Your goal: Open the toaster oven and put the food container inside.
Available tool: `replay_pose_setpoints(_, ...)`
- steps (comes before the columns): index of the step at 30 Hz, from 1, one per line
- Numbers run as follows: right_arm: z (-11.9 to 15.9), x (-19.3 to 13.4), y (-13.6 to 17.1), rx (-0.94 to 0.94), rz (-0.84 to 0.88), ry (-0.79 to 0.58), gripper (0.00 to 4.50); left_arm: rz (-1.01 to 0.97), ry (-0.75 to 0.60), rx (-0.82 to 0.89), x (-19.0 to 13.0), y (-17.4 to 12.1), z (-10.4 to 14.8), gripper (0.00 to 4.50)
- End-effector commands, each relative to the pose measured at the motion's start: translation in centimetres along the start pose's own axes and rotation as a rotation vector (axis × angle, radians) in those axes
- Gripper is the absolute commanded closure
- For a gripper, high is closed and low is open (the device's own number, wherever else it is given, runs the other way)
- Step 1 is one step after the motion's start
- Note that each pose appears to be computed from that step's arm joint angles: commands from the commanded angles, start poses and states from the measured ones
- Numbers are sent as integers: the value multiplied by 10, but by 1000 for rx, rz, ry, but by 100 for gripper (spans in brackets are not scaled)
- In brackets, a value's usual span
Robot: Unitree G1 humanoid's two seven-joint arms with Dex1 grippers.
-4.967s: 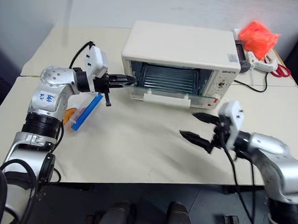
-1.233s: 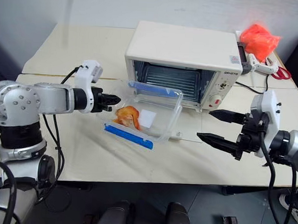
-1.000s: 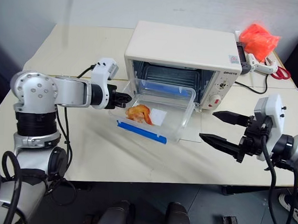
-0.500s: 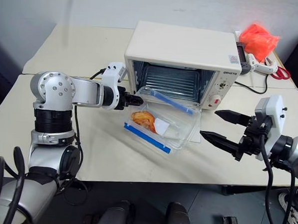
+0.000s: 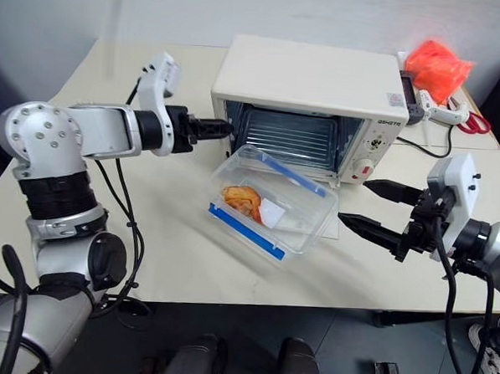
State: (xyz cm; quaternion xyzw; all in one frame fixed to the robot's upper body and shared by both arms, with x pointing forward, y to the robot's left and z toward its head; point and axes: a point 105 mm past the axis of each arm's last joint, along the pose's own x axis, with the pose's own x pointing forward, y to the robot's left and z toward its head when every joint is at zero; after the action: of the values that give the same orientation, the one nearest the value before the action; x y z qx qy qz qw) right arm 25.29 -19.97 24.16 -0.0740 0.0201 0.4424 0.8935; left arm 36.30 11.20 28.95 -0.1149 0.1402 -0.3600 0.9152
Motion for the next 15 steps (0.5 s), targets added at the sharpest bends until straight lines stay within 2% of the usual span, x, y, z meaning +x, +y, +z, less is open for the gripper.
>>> replay_pose_setpoints(1, 22, -1, 14, -30, 57, -34, 41, -291, -140, 127, -35, -28, 25, 216)
replay_pose_setpoints(5, 27, 6, 44, 6, 181, -42, 161, -607, -7, 230, -72, -50, -1, 336)
replay_pose_setpoints(9, 18, 15, 77, 89, 297, -32, 291, -732, 181, 280, -87, -48, -35, 449)
replay_pose_setpoints(14, -5, 22, 105, 180, 349, 38, 446, -841, 444, 372, -102, -35, -83, 450)
replay_pose_setpoints(15, -9, 23, 108, 193, 348, 51, 449, -859, 481, 397, -104, -33, -90, 450)
